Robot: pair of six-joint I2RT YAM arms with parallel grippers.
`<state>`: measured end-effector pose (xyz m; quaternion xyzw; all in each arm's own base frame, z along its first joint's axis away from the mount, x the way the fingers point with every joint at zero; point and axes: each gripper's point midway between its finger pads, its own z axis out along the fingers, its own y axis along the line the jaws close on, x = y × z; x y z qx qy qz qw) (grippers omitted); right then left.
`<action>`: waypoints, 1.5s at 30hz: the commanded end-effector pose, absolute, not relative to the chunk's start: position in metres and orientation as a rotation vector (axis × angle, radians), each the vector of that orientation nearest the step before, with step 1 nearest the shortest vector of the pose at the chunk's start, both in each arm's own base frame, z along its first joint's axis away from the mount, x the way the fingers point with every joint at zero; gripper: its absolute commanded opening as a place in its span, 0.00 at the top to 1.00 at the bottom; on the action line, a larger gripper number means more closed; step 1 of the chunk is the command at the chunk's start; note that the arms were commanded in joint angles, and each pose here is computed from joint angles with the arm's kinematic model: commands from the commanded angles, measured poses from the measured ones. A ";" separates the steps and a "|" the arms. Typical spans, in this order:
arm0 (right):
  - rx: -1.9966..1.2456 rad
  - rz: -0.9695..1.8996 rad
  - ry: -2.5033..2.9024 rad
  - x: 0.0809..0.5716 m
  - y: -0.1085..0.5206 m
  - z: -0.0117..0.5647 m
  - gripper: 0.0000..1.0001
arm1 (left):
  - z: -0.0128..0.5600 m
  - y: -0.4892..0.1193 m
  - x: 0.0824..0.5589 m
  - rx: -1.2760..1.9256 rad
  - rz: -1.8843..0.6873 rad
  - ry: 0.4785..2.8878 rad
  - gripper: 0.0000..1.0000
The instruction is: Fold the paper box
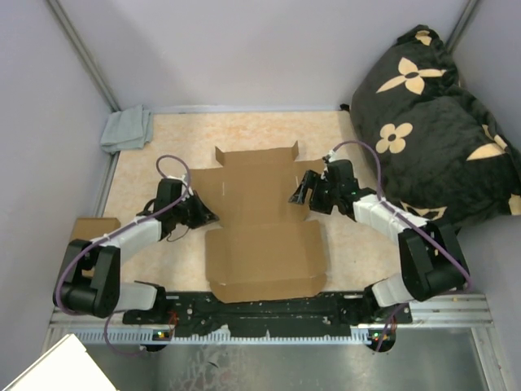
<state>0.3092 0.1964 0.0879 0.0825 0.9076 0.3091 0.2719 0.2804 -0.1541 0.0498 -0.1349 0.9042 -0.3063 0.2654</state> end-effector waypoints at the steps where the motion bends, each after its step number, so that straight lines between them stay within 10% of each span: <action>1: 0.127 0.893 2.386 0.323 0.219 0.105 0.24 | 0.073 -0.168 0.294 -0.275 -0.883 2.394 1.00; 22: 0.111 0.762 2.650 0.317 0.242 0.014 0.26 | 0.077 -0.186 0.311 -0.206 -0.875 2.429 0.66; 45: 0.110 0.733 2.683 0.315 0.239 0.008 0.27 | 0.015 -0.207 0.331 -0.264 -0.845 2.558 0.65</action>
